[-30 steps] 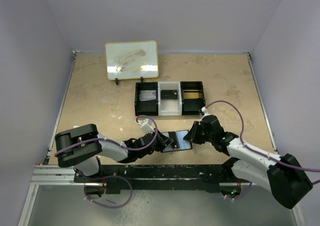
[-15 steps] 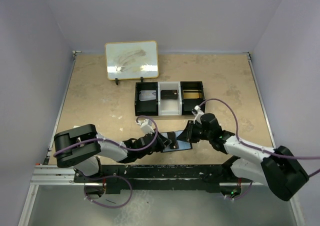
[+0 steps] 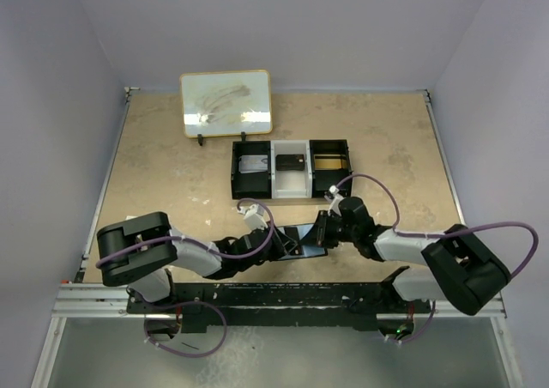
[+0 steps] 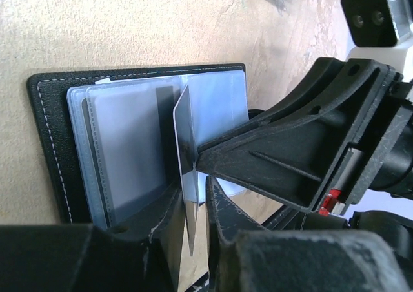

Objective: Take the credit cards out of the card holder

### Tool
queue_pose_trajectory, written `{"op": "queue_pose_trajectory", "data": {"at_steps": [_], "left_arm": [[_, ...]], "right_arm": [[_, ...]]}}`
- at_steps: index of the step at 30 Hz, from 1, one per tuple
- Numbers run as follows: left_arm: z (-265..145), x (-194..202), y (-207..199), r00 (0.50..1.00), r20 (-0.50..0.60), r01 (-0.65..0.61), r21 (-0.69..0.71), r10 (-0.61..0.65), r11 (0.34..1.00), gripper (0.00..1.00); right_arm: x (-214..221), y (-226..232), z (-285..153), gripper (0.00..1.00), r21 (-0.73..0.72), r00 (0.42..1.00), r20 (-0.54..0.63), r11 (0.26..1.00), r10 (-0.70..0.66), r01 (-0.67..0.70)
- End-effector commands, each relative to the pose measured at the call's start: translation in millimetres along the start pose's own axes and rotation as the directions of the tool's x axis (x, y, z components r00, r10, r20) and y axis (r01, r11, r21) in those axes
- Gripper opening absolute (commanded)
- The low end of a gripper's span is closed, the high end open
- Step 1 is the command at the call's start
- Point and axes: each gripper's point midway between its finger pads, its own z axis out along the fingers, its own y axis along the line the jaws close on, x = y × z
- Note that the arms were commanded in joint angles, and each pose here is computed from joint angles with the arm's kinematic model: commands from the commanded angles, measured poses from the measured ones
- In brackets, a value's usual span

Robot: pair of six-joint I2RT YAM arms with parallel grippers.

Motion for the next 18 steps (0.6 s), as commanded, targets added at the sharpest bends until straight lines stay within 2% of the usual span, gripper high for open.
{"op": "queue_pose_trajectory", "data": {"at_steps": [1,4,7,13,16,18], "left_arm": [[6.3,3.3,-19.7,1.000,-0.009,-0.009,0.053,0.009,0.999,0.12],[5.4,0.7,-17.9,1.000,0.003,-0.007,0.048,0.006,0.999,0.01],[1.6,-3.7,-18.8,1.000,0.017,-0.014,0.047,0.013,0.999,0.00],[-12.1,-16.5,-20.8,0.998,0.051,-0.047,0.041,0.045,0.998,0.00],[-19.4,-20.7,-22.4,0.997,0.058,-0.060,0.048,0.057,0.997,0.00],[-23.6,-22.9,-23.9,0.996,0.059,-0.069,0.051,0.066,0.996,0.00]], "right_arm": [[11.0,-22.7,-5.1,0.17,0.097,1.000,-0.008,0.995,0.014,-0.013],[10.1,-21.6,-9.6,0.17,0.106,1.000,-0.005,0.994,0.009,-0.008],[4.1,-13.0,-15.1,0.19,0.091,1.000,0.015,0.996,-0.007,0.005],[-25.4,10.2,-32.1,0.27,0.069,0.989,0.140,0.997,-0.054,0.044],[-37.3,23.5,-40.6,0.39,0.038,0.977,0.200,0.997,-0.071,0.064],[-41.2,32.2,-44.2,0.42,0.005,0.971,0.223,0.996,-0.087,0.088]]}}
